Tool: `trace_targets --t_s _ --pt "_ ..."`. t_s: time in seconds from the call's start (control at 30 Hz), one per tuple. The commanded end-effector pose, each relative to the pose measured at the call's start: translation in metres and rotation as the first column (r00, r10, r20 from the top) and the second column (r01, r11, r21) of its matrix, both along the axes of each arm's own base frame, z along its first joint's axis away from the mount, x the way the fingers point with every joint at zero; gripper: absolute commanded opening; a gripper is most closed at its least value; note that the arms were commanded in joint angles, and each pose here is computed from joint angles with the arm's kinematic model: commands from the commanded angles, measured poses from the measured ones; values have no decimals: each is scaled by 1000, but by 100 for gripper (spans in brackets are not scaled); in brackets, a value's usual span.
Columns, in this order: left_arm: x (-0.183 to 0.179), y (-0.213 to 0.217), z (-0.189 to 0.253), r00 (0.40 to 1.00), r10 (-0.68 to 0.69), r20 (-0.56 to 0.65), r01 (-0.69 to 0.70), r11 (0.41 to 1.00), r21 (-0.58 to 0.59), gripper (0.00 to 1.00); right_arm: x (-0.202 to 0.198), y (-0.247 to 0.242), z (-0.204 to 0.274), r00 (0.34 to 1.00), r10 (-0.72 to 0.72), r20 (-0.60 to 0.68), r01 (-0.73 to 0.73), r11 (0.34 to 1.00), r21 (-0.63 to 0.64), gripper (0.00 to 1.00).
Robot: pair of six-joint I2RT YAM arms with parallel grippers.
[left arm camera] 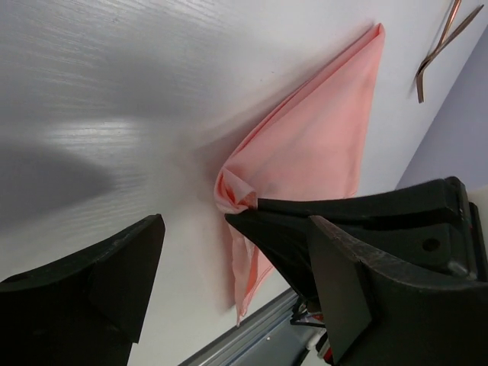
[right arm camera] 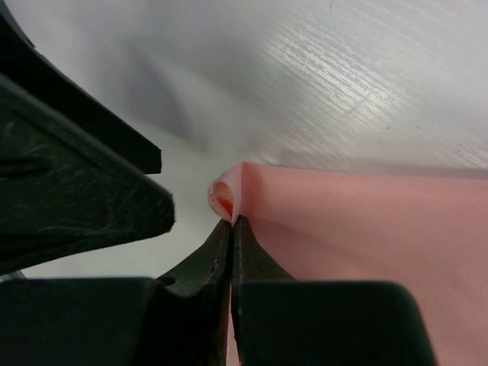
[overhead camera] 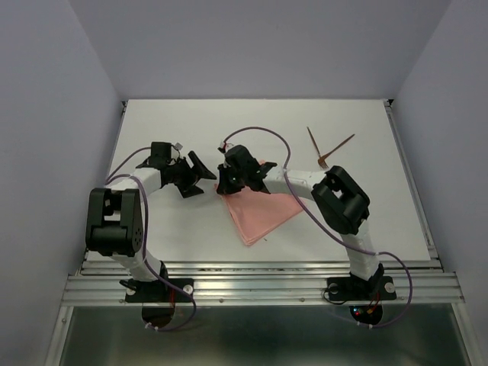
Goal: Fold the napkin into a case and place the utensils inside
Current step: Pass from the right arm to the left
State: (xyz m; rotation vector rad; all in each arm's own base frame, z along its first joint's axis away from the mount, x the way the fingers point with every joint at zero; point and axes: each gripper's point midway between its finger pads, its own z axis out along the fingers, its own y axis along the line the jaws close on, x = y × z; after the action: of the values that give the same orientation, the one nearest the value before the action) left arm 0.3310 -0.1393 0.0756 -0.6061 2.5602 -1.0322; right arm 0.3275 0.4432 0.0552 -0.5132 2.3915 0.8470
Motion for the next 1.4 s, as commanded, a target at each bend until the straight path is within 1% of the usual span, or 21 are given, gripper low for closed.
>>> trace_targets --t_s 0.0,0.27,0.57,0.73,0.9,1.0,1.1,1.17,1.2,1.27,1.3,1.33,1.37 --pt "8 -10 -4 1000 -11 -14 10 999 -51 86 0 12 48 995 36 89 -45 994 99 1" --pt "9 -19 -15 998 -36 -47 32 996 -86 85 -5 13 53 995 54 86 -64 991 118 1" --pt "12 -24 -17 998 -42 -48 36 993 -108 84 -10 11 39 997 62 54 -68 992 108 1" --pt "9 -32 -24 996 -58 -70 50 993 -110 78 -14 8 32 997 70 44 -74 993 95 1" --pt "10 -41 -32 994 -64 -87 54 992 -115 75 -15 8 28 996 77 35 -80 993 93 1" --pt "9 -44 -35 994 -61 -95 50 992 -117 70 -15 8 27 996 78 33 -81 992 92 1" --pt "9 -44 -37 993 -54 -102 42 992 -116 62 -15 8 28 996 82 37 -85 992 92 1" --pt "9 -44 -38 994 -48 -103 37 993 -111 55 -15 9 28 996 85 39 -88 992 92 1" --pt "9 -43 -38 994 -47 -102 35 993 -110 46 -16 8 28 996 85 38 -88 992 90 1" --pt "10 -43 -37 994 -45 -97 34 994 -108 33 -16 7 28 996 80 36 -83 993 87 1" --pt "11 -43 -37 994 -44 -97 33 994 -107 17 -14 8 31 996 77 39 -80 993 88 2" --pt "11 -43 -36 994 -48 -94 37 993 -108 8 -13 7 33 997 72 41 -75 994 82 24" --pt "11 -44 -36 994 -49 -95 39 993 -109 0 -12 6 36 997 66 45 -69 995 77 37"
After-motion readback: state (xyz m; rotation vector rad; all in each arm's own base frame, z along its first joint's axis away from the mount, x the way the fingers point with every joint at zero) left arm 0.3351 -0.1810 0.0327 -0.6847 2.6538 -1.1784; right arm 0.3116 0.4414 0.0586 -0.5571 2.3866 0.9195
